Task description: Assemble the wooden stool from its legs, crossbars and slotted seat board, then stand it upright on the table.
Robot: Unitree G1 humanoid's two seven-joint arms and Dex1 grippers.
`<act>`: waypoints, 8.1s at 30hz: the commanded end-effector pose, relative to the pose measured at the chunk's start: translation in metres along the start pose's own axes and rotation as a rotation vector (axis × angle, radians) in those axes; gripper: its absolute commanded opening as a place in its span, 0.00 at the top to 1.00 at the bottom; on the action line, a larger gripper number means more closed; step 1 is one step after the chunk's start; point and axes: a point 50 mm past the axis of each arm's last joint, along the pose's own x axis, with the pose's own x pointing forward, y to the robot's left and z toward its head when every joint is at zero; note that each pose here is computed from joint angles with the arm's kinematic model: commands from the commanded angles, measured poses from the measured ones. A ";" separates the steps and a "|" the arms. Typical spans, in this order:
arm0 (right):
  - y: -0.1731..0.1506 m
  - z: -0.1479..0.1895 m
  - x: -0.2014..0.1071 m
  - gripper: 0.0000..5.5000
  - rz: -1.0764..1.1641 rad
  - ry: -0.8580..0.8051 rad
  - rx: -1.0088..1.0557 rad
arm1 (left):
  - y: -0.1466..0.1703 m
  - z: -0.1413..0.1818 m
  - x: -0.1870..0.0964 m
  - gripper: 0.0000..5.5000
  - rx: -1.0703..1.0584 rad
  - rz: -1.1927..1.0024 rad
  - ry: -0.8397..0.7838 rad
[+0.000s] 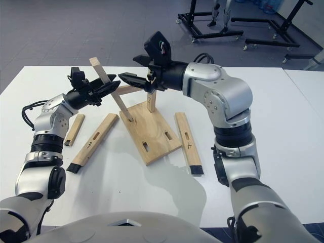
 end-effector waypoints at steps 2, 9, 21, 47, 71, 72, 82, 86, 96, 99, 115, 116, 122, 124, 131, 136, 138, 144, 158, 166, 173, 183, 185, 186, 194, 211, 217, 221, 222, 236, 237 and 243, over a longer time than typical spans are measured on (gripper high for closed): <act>-0.007 0.015 0.013 0.49 -0.085 -0.035 -0.089 | 0.000 0.008 0.009 0.63 0.031 -0.020 -0.017; 0.001 -0.003 0.039 0.55 -0.141 -0.012 -0.124 | -0.002 0.006 0.010 0.63 0.031 -0.026 -0.013; -0.008 -0.024 0.057 0.66 -0.231 0.014 -0.117 | -0.004 0.004 0.011 0.63 0.028 -0.031 -0.014; -0.011 -0.061 0.063 0.89 -0.249 0.084 -0.048 | -0.003 0.005 0.011 0.63 0.026 -0.027 -0.016; -0.012 -0.033 0.058 0.89 -0.229 -0.014 0.092 | -0.007 -0.001 0.011 0.63 0.022 -0.034 0.027; -0.012 -0.028 0.057 0.89 -0.230 -0.027 0.098 | -0.007 -0.001 0.012 0.63 0.023 -0.033 0.036; -0.011 -0.033 0.055 0.89 -0.246 -0.014 0.107 | -0.005 0.001 0.016 0.63 0.042 -0.021 0.166; -0.013 -0.036 0.053 0.89 -0.254 -0.005 0.108 | -0.005 0.007 0.019 0.63 0.073 -0.007 0.233; -0.021 -0.051 0.044 0.89 -0.304 0.042 0.099 | -0.008 0.026 0.027 0.63 0.112 -0.030 0.265; -0.024 -0.055 0.043 0.89 -0.321 0.049 0.099 | -0.008 0.031 0.027 0.63 0.096 -0.033 0.250; -0.023 -0.105 0.037 0.89 -0.274 0.104 0.269 | -0.019 0.025 0.036 0.63 0.092 -0.081 0.320; -0.024 -0.090 0.038 0.89 -0.256 0.044 0.300 | -0.021 0.022 0.037 0.63 0.106 -0.089 0.344; -0.031 -0.019 0.031 0.89 -0.231 -0.160 0.352 | -0.023 0.021 0.038 0.63 0.196 -0.105 0.433; -0.031 -0.005 0.029 0.89 -0.231 -0.188 0.336 | -0.022 0.020 0.037 0.63 0.203 -0.096 0.443; -0.029 -0.023 0.024 0.89 -0.259 -0.122 0.293 | -0.019 0.027 0.033 0.63 0.278 -0.084 0.461; -0.017 -0.124 0.030 0.89 -0.277 0.113 0.440 | -0.021 0.016 0.031 0.63 0.373 -0.104 0.532; -0.014 -0.145 0.030 0.89 -0.283 0.159 0.463 | -0.022 0.013 0.032 0.63 0.375 -0.112 0.549; -0.025 -0.106 0.028 0.89 -0.266 0.004 0.488 | -0.025 0.017 0.035 0.63 0.306 -0.106 0.531; -0.038 -0.025 0.018 0.89 -0.256 -0.181 0.414 | -0.020 0.014 0.032 0.63 0.389 -0.086 0.663; -0.020 -0.148 0.019 0.89 -0.321 0.187 0.403 | -0.019 0.002 0.026 0.63 0.345 -0.096 0.698; -0.020 -0.130 0.021 0.89 -0.278 0.092 0.414 | -0.018 -0.009 0.021 0.63 0.373 -0.097 0.754; -0.035 0.006 0.015 0.89 -0.274 -0.222 0.253 | -0.013 -0.002 0.025 0.63 0.381 -0.071 0.704; -0.030 -0.003 0.019 0.89 -0.273 -0.202 0.257 | -0.013 -0.004 0.023 0.63 0.378 -0.068 0.707; -0.028 -0.021 0.022 0.89 -0.282 -0.159 0.282 | -0.013 -0.004 0.023 0.63 0.373 -0.068 0.703; 0.016 -0.209 0.024 0.89 -0.317 0.357 0.408 | -0.012 -0.011 0.024 0.63 0.329 -0.038 0.672; -0.018 -0.004 0.009 0.89 -0.209 -0.226 0.314 | -0.011 -0.014 0.023 0.63 0.316 -0.010 0.636; -0.020 -0.011 0.008 0.89 -0.233 -0.220 0.326 | -0.012 -0.006 0.024 0.63 0.420 -0.026 0.627; -0.021 -0.019 0.009 0.89 -0.244 -0.203 0.345 | -0.014 -0.005 0.024 0.63 0.491 -0.048 0.631; -0.021 -0.021 0.009 0.89 -0.247 -0.200 0.350 | -0.014 -0.005 0.025 0.63 0.506 -0.053 0.632; -0.021 -0.033 0.008 0.89 -0.256 -0.179 0.388 | -0.027 -0.013 0.026 0.63 0.372 -0.120 0.583; -0.020 -0.033 0.009 0.89 -0.255 -0.179 0.389 | -0.026 -0.013 0.027 0.63 0.316 -0.112 0.566; -0.020 -0.032 0.011 0.89 -0.255 -0.180 0.389 | -0.025 -0.018 0.027 0.63 0.148 -0.073 0.532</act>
